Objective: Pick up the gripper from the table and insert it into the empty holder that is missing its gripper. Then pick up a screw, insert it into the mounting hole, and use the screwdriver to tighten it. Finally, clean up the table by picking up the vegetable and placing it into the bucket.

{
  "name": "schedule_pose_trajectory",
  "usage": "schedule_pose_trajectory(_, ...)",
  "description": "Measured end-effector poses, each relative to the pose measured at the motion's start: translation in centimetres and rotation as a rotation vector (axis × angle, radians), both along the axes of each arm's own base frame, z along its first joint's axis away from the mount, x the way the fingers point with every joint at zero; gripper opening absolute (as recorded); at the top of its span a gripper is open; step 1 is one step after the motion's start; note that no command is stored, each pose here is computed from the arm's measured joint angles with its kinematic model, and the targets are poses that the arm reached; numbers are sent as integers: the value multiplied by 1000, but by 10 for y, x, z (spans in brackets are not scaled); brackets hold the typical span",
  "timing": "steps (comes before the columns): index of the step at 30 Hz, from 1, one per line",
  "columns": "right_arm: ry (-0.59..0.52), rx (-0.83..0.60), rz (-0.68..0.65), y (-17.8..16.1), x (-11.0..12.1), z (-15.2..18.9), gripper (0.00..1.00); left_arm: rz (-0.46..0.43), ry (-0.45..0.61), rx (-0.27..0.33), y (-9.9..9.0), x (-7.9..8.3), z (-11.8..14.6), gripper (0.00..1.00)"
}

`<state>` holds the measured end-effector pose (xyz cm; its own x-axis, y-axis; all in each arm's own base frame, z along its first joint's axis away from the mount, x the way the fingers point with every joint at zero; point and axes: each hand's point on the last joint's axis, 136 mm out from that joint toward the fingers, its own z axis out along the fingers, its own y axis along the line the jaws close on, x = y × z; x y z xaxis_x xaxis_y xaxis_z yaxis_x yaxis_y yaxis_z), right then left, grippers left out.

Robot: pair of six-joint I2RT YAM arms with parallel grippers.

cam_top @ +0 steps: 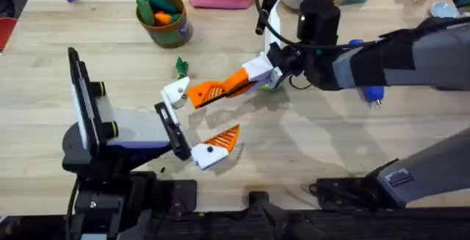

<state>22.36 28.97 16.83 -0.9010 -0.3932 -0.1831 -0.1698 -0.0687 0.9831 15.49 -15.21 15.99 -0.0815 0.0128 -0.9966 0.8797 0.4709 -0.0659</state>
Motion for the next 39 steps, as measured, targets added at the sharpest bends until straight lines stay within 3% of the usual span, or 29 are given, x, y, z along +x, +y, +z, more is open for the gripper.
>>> schedule_pose_trajectory(39, 61, -31, -7, 2, 0, -1, 9, 0, 0, 0, 0, 0, 0, 985)
